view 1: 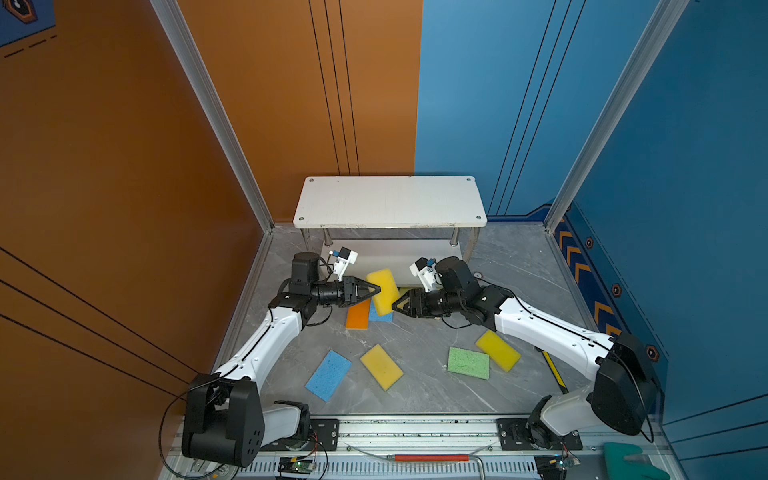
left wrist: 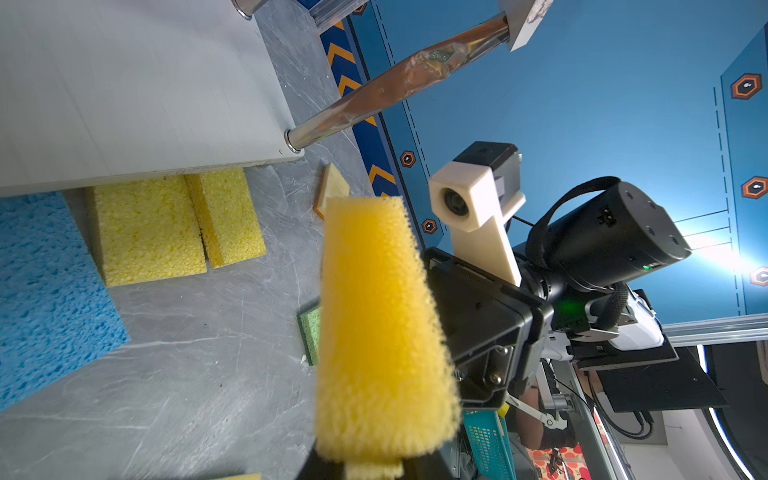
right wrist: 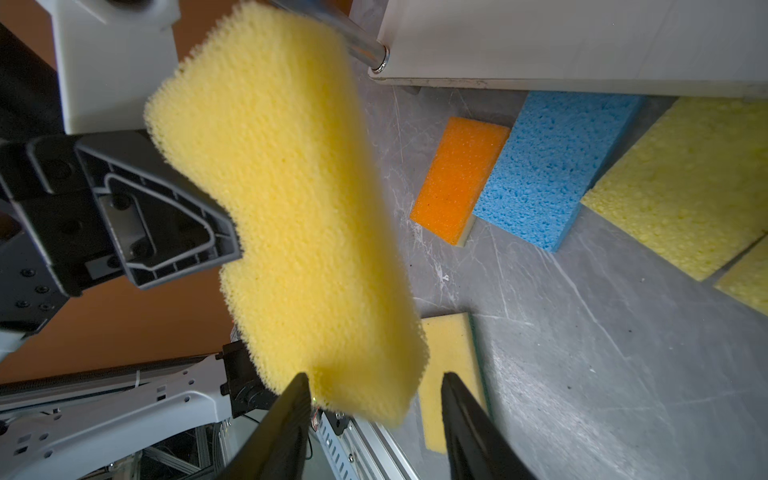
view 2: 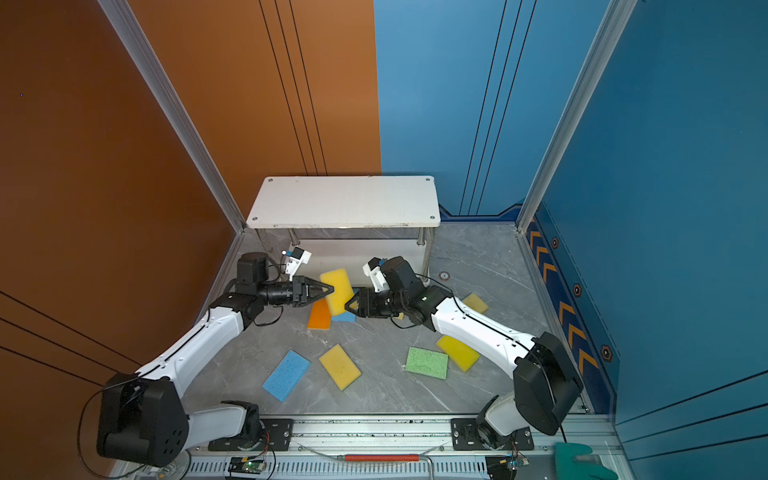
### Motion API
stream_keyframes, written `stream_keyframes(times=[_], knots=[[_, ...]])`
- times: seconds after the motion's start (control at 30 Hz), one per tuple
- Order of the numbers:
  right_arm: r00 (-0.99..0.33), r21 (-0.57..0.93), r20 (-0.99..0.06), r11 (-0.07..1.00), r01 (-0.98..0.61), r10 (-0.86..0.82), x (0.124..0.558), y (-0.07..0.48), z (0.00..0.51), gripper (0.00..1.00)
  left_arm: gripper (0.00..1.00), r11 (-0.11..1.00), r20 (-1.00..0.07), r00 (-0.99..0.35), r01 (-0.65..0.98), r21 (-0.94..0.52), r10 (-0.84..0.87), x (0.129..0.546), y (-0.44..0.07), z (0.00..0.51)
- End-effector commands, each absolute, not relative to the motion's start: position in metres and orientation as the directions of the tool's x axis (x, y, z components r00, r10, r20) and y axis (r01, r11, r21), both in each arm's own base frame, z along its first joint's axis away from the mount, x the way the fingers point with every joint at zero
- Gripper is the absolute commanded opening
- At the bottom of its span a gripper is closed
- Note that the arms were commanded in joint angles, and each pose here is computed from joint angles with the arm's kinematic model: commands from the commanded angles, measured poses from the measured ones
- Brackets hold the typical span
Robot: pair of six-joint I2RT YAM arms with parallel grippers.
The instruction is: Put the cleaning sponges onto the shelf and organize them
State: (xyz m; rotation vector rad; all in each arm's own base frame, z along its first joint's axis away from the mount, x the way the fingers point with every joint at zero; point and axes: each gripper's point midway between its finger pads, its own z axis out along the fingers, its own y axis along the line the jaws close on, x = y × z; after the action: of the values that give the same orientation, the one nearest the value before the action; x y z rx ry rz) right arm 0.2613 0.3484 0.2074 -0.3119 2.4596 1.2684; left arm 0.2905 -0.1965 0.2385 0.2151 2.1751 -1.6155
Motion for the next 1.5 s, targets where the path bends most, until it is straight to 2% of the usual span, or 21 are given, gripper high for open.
stream_keyframes(times=[0.0, 0.73, 1.47], knots=[[-0.915, 0.730, -0.404, 0.604, -0.320, 0.004, 0.272, 0.346, 0.199, 0.52, 0.18, 0.278, -0.431, -0.897, 0.391, -0.877, -0.098, 0.282, -0.200, 0.243], [-0.907, 0.776, -0.418, 0.537, -0.330, 0.048, 0.276, 0.355, 0.216, 0.44, 0.17, 0.277, -0.421, -0.902, 0.382, -0.882, -0.094, 0.284, -0.201, 0.239], [-0.907, 0.777, -0.417, 0.537, -0.328, 0.050, 0.274, 0.354, 0.214, 0.13, 0.16, 0.279, -0.419, -0.903, 0.380, -0.882, -0.097, 0.285, -0.201, 0.239]])
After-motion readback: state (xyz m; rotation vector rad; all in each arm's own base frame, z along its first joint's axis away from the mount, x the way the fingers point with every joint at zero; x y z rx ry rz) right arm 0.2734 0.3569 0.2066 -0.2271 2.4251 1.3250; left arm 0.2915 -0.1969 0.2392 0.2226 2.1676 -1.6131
